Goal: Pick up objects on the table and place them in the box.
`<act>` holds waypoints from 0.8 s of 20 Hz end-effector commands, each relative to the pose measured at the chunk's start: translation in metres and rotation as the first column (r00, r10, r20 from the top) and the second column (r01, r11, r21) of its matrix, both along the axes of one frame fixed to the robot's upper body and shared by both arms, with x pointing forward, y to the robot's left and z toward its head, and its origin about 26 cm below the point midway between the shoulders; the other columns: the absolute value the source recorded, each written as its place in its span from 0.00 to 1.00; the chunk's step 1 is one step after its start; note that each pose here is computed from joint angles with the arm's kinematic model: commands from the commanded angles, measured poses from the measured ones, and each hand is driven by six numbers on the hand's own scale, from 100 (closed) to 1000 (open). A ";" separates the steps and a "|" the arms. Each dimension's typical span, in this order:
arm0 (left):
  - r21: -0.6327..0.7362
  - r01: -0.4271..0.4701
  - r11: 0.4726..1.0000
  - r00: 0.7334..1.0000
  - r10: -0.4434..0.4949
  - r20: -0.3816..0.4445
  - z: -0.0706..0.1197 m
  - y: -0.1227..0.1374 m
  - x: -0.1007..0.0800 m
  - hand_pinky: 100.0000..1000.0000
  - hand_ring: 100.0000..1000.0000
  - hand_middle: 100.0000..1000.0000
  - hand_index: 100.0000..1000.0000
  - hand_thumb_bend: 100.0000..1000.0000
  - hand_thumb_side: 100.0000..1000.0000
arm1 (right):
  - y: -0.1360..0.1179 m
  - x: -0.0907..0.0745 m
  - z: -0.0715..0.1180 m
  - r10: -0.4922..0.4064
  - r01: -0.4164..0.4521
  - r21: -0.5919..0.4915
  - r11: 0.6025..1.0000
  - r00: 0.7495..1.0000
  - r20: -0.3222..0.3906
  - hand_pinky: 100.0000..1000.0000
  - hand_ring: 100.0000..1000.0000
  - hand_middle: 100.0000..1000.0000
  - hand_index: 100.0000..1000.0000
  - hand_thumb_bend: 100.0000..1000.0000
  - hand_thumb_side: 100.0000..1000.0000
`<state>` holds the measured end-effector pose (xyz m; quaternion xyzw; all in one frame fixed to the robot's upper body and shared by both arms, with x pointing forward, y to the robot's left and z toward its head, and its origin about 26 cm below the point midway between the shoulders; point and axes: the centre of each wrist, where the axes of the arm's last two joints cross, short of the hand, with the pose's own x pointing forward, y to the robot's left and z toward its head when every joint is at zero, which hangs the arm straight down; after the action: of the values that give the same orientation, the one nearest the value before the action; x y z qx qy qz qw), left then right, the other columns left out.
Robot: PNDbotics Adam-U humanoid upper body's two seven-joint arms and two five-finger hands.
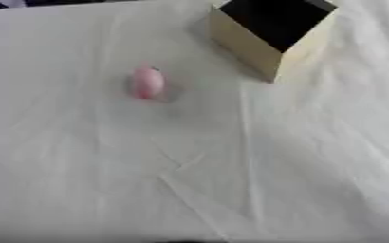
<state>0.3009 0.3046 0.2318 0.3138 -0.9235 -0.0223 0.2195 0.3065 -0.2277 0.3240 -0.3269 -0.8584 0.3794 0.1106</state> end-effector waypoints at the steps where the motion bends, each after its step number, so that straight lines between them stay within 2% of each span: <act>1: 0.106 0.007 0.994 1.000 -0.006 -0.004 0.022 -0.001 -0.002 0.74 0.79 0.73 0.88 0.01 0.84 | -0.001 -0.005 0.009 -0.001 0.001 0.010 1.000 0.999 0.032 0.88 0.77 0.74 0.87 0.00 0.85; 5: 0.274 0.043 0.961 0.992 -0.010 -0.123 0.047 -0.007 0.000 0.73 0.78 0.72 0.87 0.01 0.84 | 0.002 -0.005 0.010 -0.007 0.007 0.008 1.000 0.999 0.031 0.88 0.77 0.74 0.87 0.00 0.85; 9: 0.432 0.065 0.899 0.974 0.037 -0.223 0.070 -0.012 0.011 0.71 0.76 0.73 0.86 0.04 0.83 | 0.004 -0.005 0.011 -0.009 0.009 0.008 1.000 0.999 0.031 0.88 0.77 0.74 0.87 0.00 0.85; 14: 0.617 0.165 0.769 0.924 0.099 -0.370 0.084 -0.022 0.031 0.72 0.76 0.75 0.87 0.00 0.90 | 0.006 -0.005 0.012 -0.002 0.002 0.006 1.000 0.999 0.034 0.88 0.77 0.73 0.87 0.00 0.85; 16: 0.666 0.215 0.714 0.901 0.119 -0.418 0.089 -0.028 0.040 0.73 0.77 0.76 0.86 0.00 0.87 | 0.008 -0.005 0.012 0.003 -0.003 0.005 1.000 0.999 0.035 0.88 0.77 0.73 0.87 0.00 0.85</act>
<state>0.3399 0.2720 0.3135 0.3214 -0.8048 -0.4123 0.2811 0.3064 -0.2208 0.3273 -0.3257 -0.8608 0.3743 0.1135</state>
